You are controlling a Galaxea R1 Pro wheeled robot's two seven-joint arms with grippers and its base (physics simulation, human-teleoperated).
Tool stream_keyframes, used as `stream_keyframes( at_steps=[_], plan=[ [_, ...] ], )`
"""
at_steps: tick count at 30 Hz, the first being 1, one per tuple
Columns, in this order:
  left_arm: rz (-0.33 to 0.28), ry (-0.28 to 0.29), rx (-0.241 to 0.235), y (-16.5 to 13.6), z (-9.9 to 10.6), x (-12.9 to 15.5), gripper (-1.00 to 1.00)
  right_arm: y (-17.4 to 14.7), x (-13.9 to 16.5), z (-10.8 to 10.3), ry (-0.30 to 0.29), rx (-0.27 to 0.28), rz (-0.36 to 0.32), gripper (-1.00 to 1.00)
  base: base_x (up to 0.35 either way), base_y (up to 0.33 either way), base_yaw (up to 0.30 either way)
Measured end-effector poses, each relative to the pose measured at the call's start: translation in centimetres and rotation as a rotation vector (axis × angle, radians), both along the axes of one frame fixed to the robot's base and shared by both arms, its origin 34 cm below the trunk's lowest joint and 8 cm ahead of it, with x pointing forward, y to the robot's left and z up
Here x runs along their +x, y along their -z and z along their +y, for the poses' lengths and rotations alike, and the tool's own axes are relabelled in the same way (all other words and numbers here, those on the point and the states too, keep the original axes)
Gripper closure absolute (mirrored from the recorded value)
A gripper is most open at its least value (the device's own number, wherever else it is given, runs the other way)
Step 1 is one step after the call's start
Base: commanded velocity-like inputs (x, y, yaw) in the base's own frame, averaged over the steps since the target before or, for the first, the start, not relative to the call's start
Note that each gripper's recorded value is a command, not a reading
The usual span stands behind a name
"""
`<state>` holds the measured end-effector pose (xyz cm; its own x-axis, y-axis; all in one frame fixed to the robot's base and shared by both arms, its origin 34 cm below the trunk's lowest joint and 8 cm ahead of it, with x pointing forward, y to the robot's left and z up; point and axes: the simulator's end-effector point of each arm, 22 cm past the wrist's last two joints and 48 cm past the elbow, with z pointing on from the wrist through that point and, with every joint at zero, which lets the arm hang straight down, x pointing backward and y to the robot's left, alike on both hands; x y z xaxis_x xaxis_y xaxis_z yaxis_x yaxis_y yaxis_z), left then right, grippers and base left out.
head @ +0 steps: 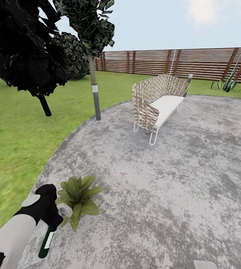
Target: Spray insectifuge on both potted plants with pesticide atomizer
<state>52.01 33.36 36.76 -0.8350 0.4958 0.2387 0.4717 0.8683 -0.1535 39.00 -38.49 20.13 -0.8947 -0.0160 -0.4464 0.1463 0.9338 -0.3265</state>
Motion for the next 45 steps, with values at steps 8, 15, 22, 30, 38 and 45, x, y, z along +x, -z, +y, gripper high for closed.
stream_keyframes(
  at_steps=[8,15,22,30,38,45],
  plan=[
    [-0.004,0.003,0.003,-0.1,0.1,0.3,1.0,0.1,0.0,0.2,0.0,0.003,0.0,-1.0,0.075,-0.259,0.247],
    [-0.008,0.004,0.004,-0.3,0.0,0.6,1.0,0.1,0.0,0.2,0.0,0.003,0.001,-1.0,-0.208,-0.202,0.251],
    [-0.056,0.001,-0.006,-2.3,-0.2,3.6,1.0,0.1,0.0,0.2,0.0,0.004,0.001,-1.0,-0.114,-0.016,0.033],
    [-0.078,-0.011,-0.084,-6.2,-1.7,6.9,1.0,0.1,0.0,0.3,0.0,0.004,0.001,-1.0,-0.001,0.0,0.232],
    [-0.077,-0.01,-0.078,-6.2,-1.4,6.8,1.0,0.0,0.0,-0.2,0.0,-0.003,0.0,-1.0,0.222,-0.112,0.017],
    [-0.073,0.0,-0.059,-6.1,-1.3,6.7,1.0,0.0,0.0,-0.2,0.0,-0.003,0.0,-1.0,0.2,-0.215,0.001]
  ],
)
